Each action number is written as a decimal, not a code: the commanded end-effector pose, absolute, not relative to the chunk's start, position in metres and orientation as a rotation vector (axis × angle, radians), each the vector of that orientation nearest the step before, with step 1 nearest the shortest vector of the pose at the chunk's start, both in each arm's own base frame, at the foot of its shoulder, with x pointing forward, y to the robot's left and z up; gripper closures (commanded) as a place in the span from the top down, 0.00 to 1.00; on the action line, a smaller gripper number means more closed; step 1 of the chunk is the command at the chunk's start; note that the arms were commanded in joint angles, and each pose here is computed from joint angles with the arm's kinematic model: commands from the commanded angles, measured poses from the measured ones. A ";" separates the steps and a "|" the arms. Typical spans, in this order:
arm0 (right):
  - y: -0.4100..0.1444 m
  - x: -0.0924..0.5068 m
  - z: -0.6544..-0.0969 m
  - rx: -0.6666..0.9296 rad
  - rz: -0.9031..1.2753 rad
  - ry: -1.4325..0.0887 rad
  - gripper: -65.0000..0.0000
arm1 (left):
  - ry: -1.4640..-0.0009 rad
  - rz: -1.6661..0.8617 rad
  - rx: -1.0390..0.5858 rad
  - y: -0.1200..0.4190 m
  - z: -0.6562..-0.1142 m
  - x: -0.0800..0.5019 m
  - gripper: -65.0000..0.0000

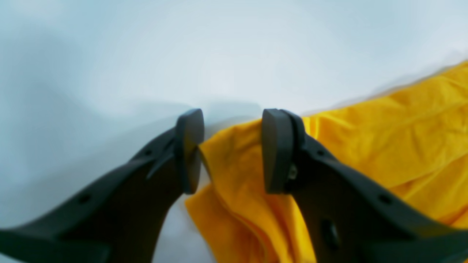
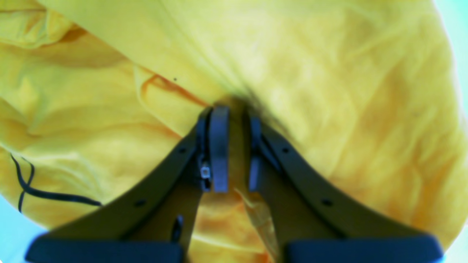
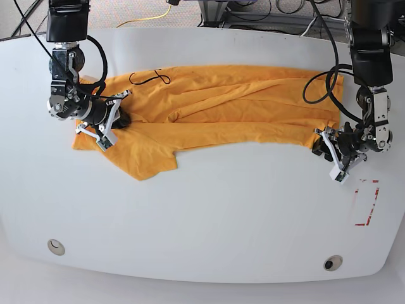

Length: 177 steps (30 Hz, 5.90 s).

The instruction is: Layout the t-shirt on the table in an organized manner, then fold the t-shirt properly

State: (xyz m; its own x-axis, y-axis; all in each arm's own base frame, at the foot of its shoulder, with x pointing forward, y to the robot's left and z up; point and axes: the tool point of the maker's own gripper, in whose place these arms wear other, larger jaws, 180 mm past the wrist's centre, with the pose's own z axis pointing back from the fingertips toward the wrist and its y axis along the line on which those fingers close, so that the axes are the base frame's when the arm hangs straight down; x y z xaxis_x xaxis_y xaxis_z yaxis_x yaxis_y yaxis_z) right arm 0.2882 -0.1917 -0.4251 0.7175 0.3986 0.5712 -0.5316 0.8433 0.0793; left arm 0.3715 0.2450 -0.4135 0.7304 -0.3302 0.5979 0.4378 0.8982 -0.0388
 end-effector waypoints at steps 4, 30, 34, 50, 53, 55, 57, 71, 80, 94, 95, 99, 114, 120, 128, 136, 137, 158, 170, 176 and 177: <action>-0.203 0.290 -0.424 0.201 0.528 -0.543 0.11 | -0.641 -0.433 -0.161 0.253 -0.402 0.379 0.28; -0.201 0.296 -0.430 0.218 0.503 -0.536 0.11 | -0.722 -0.538 -0.110 0.237 -0.369 0.382 0.01; -0.201 0.296 -0.430 0.218 0.503 -0.536 0.11 | -0.727 -0.586 -0.071 0.235 -0.357 0.376 0.01; -0.201 0.296 -0.430 0.218 0.503 -0.536 0.11 | -0.691 -0.658 0.021 0.237 -0.341 0.348 0.01; -0.201 0.296 -0.430 0.218 0.503 -0.536 0.11 | -0.668 -0.671 0.040 0.243 -0.344 0.336 0.01; -0.201 0.296 -0.430 0.218 0.503 -0.536 0.11 | -0.648 -0.685 0.050 0.246 -0.347 0.327 0.01; -0.201 0.296 -0.430 0.218 0.503 -0.536 0.11 | -0.634 -0.691 0.050 0.247 -0.351 0.321 0.01; -0.202 0.296 -0.430 0.217 0.504 -0.535 0.11 | -0.544 -0.674 0.073 0.270 -0.369 0.289 0.01; -0.201 0.296 -0.430 0.218 0.503 -0.536 0.11 | -0.524 -0.666 0.084 0.280 -0.371 0.288 0.26; -0.202 0.296 -0.430 0.215 0.504 -0.535 0.11 | -0.621 -0.595 0.145 0.305 -0.336 0.309 0.75; -0.202 0.297 -0.429 0.215 0.504 -0.536 0.11 | -0.640 -0.594 0.146 0.304 -0.329 0.313 0.75; -0.202 0.297 -0.429 0.215 0.504 -0.536 0.11 | -0.647 -0.600 0.140 0.298 -0.317 0.318 0.75; -0.202 0.304 -0.424 0.212 0.506 -0.553 0.11 | -0.720 -0.716 -0.011 0.225 -0.307 0.320 0.75; -0.202 0.305 -0.424 0.211 0.506 -0.554 0.11 | -0.651 -0.679 -0.037 0.216 -0.343 0.314 0.74; -0.201 0.306 -0.422 0.212 0.508 -0.561 0.11 | -0.627 -0.739 -0.077 0.190 -0.372 0.302 0.55; -0.194 0.318 -0.401 0.197 0.541 -0.619 0.21 | -0.567 -0.734 -0.074 0.195 -0.390 0.295 0.11; -0.194 0.319 -0.399 0.191 0.548 -0.619 0.25 | -0.558 -0.731 -0.076 0.196 -0.393 0.294 0.07; -0.202 0.384 -0.319 0.109 0.469 -0.758 0.85 | -0.527 -0.715 -0.084 0.200 -0.402 0.289 0.05; -0.176 0.431 -0.359 0.326 0.358 -0.706 0.84 | -0.528 -0.717 -0.084 0.200 -0.402 0.289 0.05; -0.172 0.434 -0.373 0.367 0.325 -0.685 0.84 | -0.529 -0.717 -0.084 0.200 -0.402 0.288 0.04; -0.171 0.434 -0.375 0.374 0.317 -0.688 0.84 | -0.529 -0.716 -0.083 0.200 -0.401 0.288 0.04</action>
State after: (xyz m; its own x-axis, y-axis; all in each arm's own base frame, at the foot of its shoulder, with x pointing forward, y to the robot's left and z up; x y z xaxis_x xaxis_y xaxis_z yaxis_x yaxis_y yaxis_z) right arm 0.4187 -0.1651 -0.3919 0.7635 0.1836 0.6191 -0.4052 0.8828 0.2379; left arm 0.2802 0.1954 -0.4116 0.6473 -0.5988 0.4716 0.6463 0.7592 0.0770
